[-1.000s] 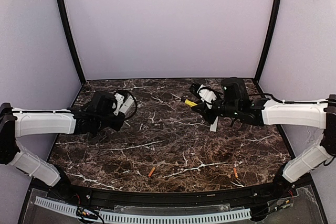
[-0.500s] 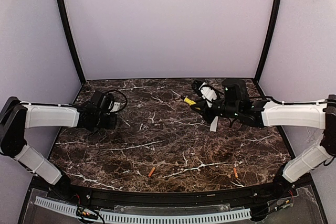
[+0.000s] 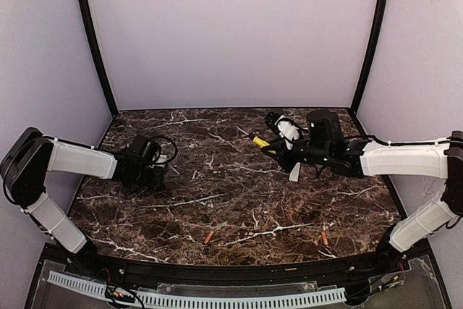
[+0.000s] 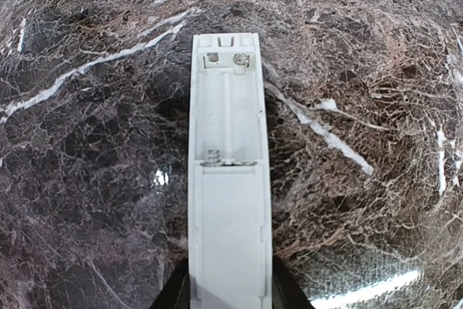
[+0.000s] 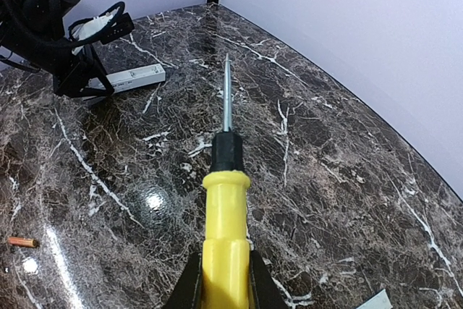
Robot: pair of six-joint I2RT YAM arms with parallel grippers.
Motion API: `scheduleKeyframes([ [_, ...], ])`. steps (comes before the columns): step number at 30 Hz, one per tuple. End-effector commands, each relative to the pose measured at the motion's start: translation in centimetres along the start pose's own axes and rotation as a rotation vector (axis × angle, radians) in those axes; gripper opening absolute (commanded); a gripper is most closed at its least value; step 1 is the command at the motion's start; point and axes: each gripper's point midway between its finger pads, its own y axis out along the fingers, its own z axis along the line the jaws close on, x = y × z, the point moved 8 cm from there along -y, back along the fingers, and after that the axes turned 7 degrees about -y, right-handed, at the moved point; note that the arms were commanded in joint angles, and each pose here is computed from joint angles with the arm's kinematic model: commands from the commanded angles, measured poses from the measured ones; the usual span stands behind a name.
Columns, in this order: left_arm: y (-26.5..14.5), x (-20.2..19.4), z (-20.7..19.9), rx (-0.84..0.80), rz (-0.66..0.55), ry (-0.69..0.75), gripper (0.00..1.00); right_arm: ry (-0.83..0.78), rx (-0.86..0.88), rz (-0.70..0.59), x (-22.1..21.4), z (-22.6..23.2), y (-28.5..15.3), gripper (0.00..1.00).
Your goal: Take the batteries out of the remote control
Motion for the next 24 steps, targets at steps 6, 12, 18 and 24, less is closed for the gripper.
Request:
scheduleKeyframes([
  [6, 0.5, -0.8, 0.5, 0.016, 0.016, -0.026, 0.14, 0.011, 0.004, -0.052, 0.6, -0.2, 0.3, 0.00],
  [12, 0.6, -1.2, 0.7, 0.020, 0.018, -0.039, 0.41, 0.011, 0.009, -0.054, 0.6, -0.2, 0.5, 0.00],
  [18, 0.5, -1.3, 0.7, 0.018, 0.021, -0.035, 0.67, 0.009, 0.008, -0.062, 0.6, -0.2, 0.5, 0.00],
  [24, -0.5, -0.4, 0.5, -0.005, 0.000, -0.030, 0.86, 0.016, 0.002, -0.072, 0.6, -0.2, 0.5, 0.00],
])
